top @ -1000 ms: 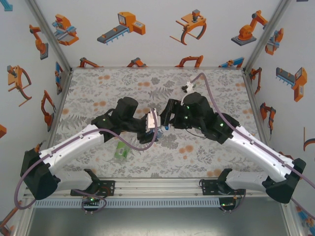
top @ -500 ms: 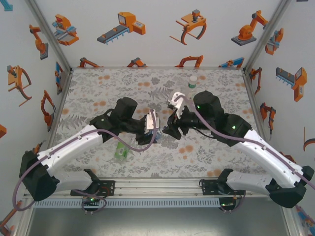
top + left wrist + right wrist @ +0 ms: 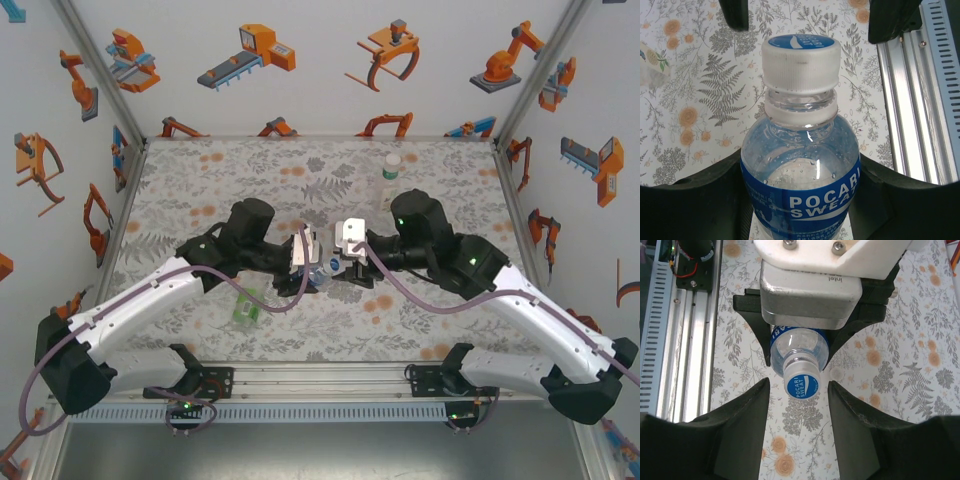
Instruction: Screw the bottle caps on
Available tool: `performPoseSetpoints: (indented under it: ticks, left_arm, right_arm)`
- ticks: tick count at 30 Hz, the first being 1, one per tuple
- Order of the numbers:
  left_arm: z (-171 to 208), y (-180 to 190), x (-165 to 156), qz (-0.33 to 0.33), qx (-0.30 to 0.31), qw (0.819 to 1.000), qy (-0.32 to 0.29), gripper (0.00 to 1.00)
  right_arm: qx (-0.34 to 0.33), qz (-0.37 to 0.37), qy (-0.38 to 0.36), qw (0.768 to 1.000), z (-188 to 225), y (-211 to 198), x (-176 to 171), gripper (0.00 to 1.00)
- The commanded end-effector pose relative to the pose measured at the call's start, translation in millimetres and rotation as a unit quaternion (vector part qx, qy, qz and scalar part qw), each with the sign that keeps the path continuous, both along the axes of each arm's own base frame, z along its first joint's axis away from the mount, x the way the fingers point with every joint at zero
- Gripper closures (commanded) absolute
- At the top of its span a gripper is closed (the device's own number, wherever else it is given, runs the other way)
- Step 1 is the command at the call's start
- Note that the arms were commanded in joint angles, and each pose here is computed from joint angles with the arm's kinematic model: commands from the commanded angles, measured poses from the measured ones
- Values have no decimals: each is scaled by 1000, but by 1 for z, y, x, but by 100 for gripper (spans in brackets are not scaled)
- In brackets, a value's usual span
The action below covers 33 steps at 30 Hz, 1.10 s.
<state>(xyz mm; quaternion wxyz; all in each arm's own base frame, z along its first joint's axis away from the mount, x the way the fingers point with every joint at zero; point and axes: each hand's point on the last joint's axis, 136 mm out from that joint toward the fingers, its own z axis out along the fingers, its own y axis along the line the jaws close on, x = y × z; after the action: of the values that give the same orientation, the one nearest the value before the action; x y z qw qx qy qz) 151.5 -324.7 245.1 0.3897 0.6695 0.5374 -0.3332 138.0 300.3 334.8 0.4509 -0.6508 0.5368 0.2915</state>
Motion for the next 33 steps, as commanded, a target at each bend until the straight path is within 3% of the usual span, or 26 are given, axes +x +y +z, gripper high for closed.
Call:
performPoseSetpoints:
  ticks: [1, 9, 15, 18, 20, 22, 24, 26, 29, 31, 32, 33]
  left_arm:
    - [18, 1, -10, -23, -22, 999, -13, 100]
    - [19, 2, -13, -28, -25, 999, -9, 100]
    - [22, 1, -12, -24, -26, 999, -9, 100]
    - [22, -1, -8, -17, -31, 999, -12, 100]
    - [23, -3, -5, -12, -34, 999, -15, 100]
    - [24, -6, -1, -6, -39, 999, -18, 100]
    - [23, -9, 4, 0, -44, 999, -23, 100]
    - [23, -13, 12, 12, -46, 998, -29, 100]
    - [23, -19, 25, 33, -54, 997, -43, 100]
    - [25, -22, 33, 47, -57, 996, -51, 100]
    - [25, -23, 36, 52, -57, 996, -53, 100]
    - [26, -25, 38, 52, -58, 995, -56, 100]
  right_arm:
    - [10, 20, -15, 1000, 0, 6, -3, 53]
    - [19, 8, -5, 1000, -1, 10, 0, 57]
    - [29, -13, 33, 999, -1, 13, 4, 74]
    - [34, -55, 102, 993, -8, 14, 9, 83]
    - [45, -117, 173, 977, -15, 15, 20, 95]
    - [69, -215, 252, 941, -21, 12, 42, 100]
    - [94, -323, 336, 879, -32, 3, 63, 100]
    - [122, -414, 422, 797, -48, -6, 78, 100]
    - [164, -480, 536, 674, -68, -12, 83, 100]
    - [178, -505, 581, 612, -78, -14, 83, 100]
    - [182, -512, 594, 593, -81, -14, 83, 100]
    - [185, -514, 596, 588, -80, -14, 85, 100]
